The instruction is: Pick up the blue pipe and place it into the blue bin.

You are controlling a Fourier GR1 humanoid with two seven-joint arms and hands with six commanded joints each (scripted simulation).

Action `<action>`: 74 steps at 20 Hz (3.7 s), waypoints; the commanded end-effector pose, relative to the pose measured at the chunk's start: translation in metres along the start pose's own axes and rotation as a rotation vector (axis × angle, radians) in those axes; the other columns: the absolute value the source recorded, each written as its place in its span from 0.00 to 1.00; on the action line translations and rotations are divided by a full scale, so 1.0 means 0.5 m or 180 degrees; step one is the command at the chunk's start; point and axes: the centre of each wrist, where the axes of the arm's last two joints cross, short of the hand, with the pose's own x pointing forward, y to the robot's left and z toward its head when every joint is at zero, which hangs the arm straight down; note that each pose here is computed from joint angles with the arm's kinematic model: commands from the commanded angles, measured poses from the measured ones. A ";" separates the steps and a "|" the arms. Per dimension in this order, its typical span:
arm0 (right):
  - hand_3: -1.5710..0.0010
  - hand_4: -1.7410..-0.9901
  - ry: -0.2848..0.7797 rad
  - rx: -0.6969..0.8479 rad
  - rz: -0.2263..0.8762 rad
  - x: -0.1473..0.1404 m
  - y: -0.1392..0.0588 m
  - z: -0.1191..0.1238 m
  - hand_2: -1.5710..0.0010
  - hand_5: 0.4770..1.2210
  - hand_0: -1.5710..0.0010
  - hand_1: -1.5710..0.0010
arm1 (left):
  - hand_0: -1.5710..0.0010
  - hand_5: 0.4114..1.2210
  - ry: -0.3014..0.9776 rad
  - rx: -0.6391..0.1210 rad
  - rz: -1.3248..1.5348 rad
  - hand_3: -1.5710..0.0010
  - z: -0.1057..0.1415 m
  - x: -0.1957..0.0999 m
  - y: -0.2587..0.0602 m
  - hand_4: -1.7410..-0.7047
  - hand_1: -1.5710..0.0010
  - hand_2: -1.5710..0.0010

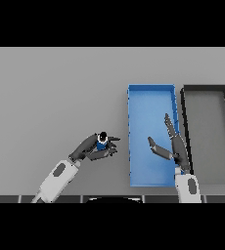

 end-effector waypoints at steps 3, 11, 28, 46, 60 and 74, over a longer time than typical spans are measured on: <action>1.00 0.67 -0.0002 -0.0008 0.0022 0.002 0.002 0.000 1.00 0.20 1.00 1.00 | 0.03 0.98 -0.0267 -0.0088 -0.0026 0.09 -0.023 0.048 -0.014 0.03 0.03 0.02; 1.00 0.73 -0.0052 -0.0018 0.0075 -0.001 -0.001 -0.002 1.00 0.21 1.00 1.00 | 0.01 1.00 -0.0285 -0.0363 -0.0059 0.08 -0.053 0.125 -0.013 0.01 0.00 0.00; 1.00 0.70 -0.0450 0.0574 -0.0430 0.100 -0.042 0.021 1.00 0.11 1.00 1.00 | 0.00 1.00 -0.0184 -0.0419 -0.0138 0.08 -0.051 0.116 -0.015 0.01 0.00 0.00; 1.00 0.64 -0.0972 0.2680 0.0213 0.355 0.080 -0.117 1.00 0.07 1.00 1.00 | 0.00 1.00 -0.0280 -0.0515 -0.0109 0.07 -0.059 0.118 -0.007 0.01 0.00 0.00; 0.76 0.47 -0.0834 0.3193 0.0318 0.377 0.179 -0.203 0.68 0.08 0.70 0.68 | 0.37 1.00 -0.0046 -0.0625 -0.0525 0.53 -0.063 0.129 0.002 0.15 0.43 0.44; 0.04 0.36 -0.1073 0.3225 0.0075 0.373 0.203 -0.187 0.03 0.91 0.03 0.03 | 0.05 1.00 -0.0358 -0.0586 -0.0226 0.68 -0.066 0.121 -0.003 0.01 0.14 0.03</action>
